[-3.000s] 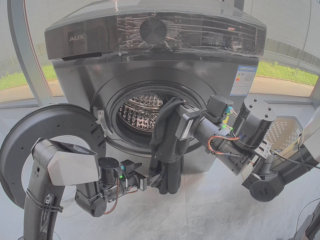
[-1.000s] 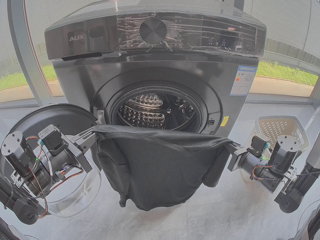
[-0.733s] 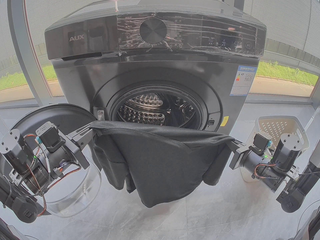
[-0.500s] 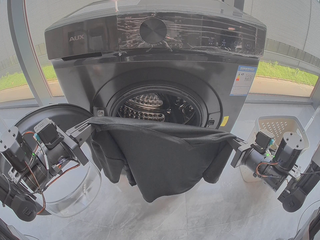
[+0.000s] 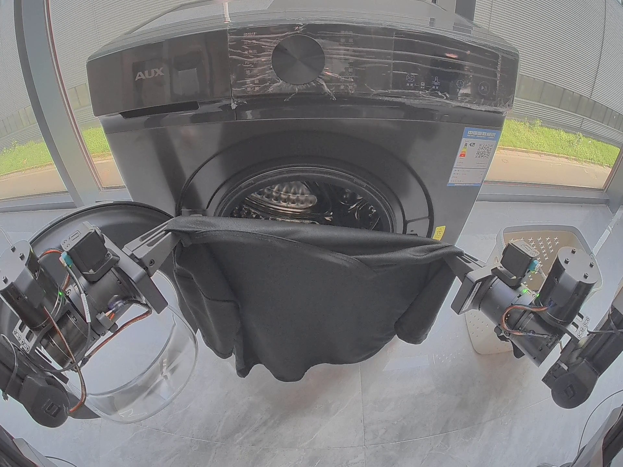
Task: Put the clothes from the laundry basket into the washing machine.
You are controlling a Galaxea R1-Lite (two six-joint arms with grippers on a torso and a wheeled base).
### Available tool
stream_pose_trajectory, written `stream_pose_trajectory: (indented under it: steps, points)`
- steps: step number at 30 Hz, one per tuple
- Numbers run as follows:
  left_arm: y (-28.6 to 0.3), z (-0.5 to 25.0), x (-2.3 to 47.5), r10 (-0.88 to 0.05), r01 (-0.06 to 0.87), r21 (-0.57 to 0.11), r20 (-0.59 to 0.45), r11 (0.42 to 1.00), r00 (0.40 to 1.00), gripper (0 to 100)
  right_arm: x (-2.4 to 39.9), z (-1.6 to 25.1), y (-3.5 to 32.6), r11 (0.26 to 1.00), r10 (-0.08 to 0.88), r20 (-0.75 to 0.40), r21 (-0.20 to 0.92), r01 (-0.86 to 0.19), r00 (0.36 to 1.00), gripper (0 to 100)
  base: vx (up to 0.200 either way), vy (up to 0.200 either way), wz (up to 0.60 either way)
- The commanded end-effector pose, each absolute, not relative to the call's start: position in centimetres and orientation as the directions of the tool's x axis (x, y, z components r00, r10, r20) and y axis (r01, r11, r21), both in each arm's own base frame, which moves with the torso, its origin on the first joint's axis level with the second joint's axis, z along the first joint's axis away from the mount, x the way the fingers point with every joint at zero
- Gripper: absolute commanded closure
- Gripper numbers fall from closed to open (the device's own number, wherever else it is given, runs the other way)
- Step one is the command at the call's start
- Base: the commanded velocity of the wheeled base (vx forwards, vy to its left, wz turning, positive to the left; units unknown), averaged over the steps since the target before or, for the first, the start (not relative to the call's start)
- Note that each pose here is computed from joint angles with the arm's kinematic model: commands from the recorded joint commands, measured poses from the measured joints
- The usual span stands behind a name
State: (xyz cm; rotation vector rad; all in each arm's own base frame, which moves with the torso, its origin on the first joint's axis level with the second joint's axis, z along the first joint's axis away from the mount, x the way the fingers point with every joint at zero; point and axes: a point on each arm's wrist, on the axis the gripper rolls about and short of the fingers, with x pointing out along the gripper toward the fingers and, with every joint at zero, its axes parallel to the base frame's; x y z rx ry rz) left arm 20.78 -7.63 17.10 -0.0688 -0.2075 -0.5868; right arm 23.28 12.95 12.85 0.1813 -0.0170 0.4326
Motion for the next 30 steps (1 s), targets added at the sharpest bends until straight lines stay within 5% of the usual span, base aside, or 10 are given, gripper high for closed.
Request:
stream_pose_trajectory:
  steps: [1, 10, 18, 29, 30]
  points:
    - [-7.6, 17.2, 20.8, -0.54, 0.554, -0.003, 0.216, 0.833, 0.813, 100, 23.2, 13.3, 12.9, 0.89, 0.415, 0.072, 0.172, -0.421, 0.907, 100, 0.0, 0.0, 0.0]
    - [-7.8, 17.4, 20.5, -0.552, 0.567, -0.005, 0.226, 0.823, 0.803, 100, 22.9, 12.9, 13.1, 0.886, 0.427, 0.055, 0.174, -0.43, 0.903, 100, 0.0, 0.0, 0.0]
    - [-11.5, 18.0, 19.7, -0.666, 0.688, -0.003, 0.251, 0.725, 0.703, 100, 21.3, 9.5, 14.3, 0.866, 0.487, -0.099, 0.186, -0.465, 0.868, 100, 0.0, 0.0, 0.0]
    - [-13.6, 17.9, 23.0, -0.671, 0.694, 0.004, 0.263, 0.72, 0.694, 100, 20.6, 7.5, 16.1, 0.835, 0.546, -0.182, 0.196, -0.514, 0.817, 100, 0.0, 0.0, 0.0]
    - [-13.7, 17.9, 23.0, -0.672, 0.697, 0.001, 0.264, 0.717, 0.691, 100, 20.5, 7.3, 16.5, 0.83, 0.555, -0.187, 0.194, -0.523, 0.811, 0, 0.0, 0.0, 0.0]
